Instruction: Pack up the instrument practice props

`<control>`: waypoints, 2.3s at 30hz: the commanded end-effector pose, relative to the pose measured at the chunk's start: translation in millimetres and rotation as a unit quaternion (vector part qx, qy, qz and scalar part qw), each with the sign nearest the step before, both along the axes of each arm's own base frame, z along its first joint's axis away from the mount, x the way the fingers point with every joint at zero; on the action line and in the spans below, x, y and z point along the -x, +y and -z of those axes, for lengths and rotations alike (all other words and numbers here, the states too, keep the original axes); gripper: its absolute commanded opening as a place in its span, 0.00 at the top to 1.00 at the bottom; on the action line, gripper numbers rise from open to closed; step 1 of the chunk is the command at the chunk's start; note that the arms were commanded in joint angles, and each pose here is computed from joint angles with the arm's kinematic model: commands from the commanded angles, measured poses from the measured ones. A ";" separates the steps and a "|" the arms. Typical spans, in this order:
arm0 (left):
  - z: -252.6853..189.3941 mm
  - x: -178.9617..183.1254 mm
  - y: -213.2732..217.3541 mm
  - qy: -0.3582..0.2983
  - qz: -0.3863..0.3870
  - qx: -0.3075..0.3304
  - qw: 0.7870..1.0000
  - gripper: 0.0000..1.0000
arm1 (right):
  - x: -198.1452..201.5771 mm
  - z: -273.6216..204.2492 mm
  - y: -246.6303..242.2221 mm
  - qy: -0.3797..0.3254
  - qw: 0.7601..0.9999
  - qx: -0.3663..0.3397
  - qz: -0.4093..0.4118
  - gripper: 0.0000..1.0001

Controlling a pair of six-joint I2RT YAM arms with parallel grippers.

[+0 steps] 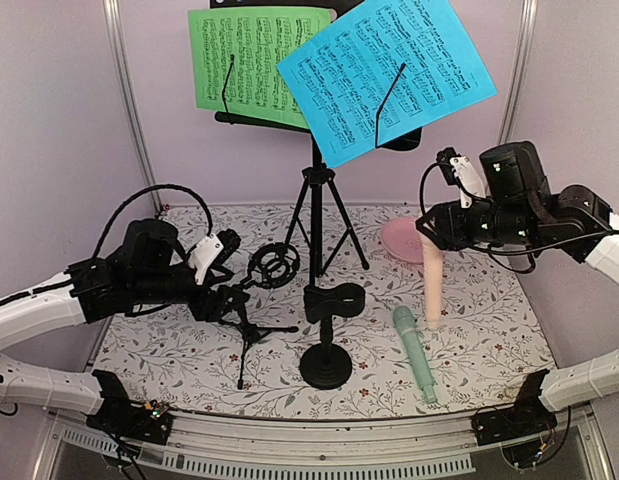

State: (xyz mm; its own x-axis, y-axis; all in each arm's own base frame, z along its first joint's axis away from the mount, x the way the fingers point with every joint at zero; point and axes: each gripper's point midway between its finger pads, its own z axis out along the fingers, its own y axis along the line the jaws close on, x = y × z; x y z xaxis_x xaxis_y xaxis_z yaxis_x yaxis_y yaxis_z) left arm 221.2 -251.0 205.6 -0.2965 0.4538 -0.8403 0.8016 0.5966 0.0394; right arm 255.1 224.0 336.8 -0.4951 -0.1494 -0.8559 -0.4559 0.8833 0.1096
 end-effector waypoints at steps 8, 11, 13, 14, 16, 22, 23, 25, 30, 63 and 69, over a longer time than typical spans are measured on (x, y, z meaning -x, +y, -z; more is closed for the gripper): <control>8.3 1.4 -8.8 0.003 0.010 0.016 1.000 0.43 | -4.9 176.7 -47.3 0.284 0.953 0.097 0.040 0.53; 13.2 -1.8 -11.5 0.006 0.009 0.012 1.000 0.51 | -5.3 216.7 -51.1 0.333 0.935 0.110 0.044 0.53; 13.1 -4.7 -12.7 0.004 0.006 0.012 1.000 0.64 | -8.7 236.4 -51.3 0.347 0.930 0.114 0.045 0.52; 12.1 -6.1 -13.4 0.002 0.005 0.012 1.000 0.71 | -10.5 244.9 -52.2 0.352 0.928 0.115 0.048 0.51; 9.3 -8.8 -13.0 -0.005 0.001 0.011 1.000 0.81 | -14.2 259.4 -55.1 0.367 0.922 0.112 0.054 0.50; -5.0 -17.4 -1.2 -0.042 -0.026 -0.004 0.999 0.92 | -25.9 275.6 -60.1 0.384 0.914 0.108 0.070 0.40; -7.3 -20.3 3.6 -0.050 -0.037 -0.010 0.998 0.92 | -27.0 275.0 -59.7 0.383 0.915 0.108 0.069 0.38; -12.1 -28.5 16.8 -0.072 -0.070 -0.028 0.995 0.93 | -30.2 272.1 -59.7 0.378 0.917 0.106 0.071 0.33; -11.1 -53.6 62.6 -0.105 -0.165 -0.089 0.977 0.96 | -35.1 262.4 -58.1 0.369 0.922 0.101 0.066 0.29; 6.3 -170.5 277.4 -0.064 -0.552 -0.016 0.831 0.65 | -51.3 174.3 -59.8 0.257 0.962 0.062 0.068 0.27; 5.3 -157.8 278.8 -0.060 -0.555 -0.015 0.830 0.35 | -58.0 163.9 -56.7 0.244 0.966 0.060 0.063 0.27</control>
State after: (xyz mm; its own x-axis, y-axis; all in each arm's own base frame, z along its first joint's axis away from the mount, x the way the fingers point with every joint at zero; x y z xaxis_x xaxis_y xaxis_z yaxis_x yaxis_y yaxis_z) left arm 387.3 23.7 195.1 -0.4704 -0.0058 -0.8825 -0.2318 0.9657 0.1172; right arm 304.9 168.9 157.1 -0.8796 -0.1434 -0.4535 -0.2542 0.9476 0.1933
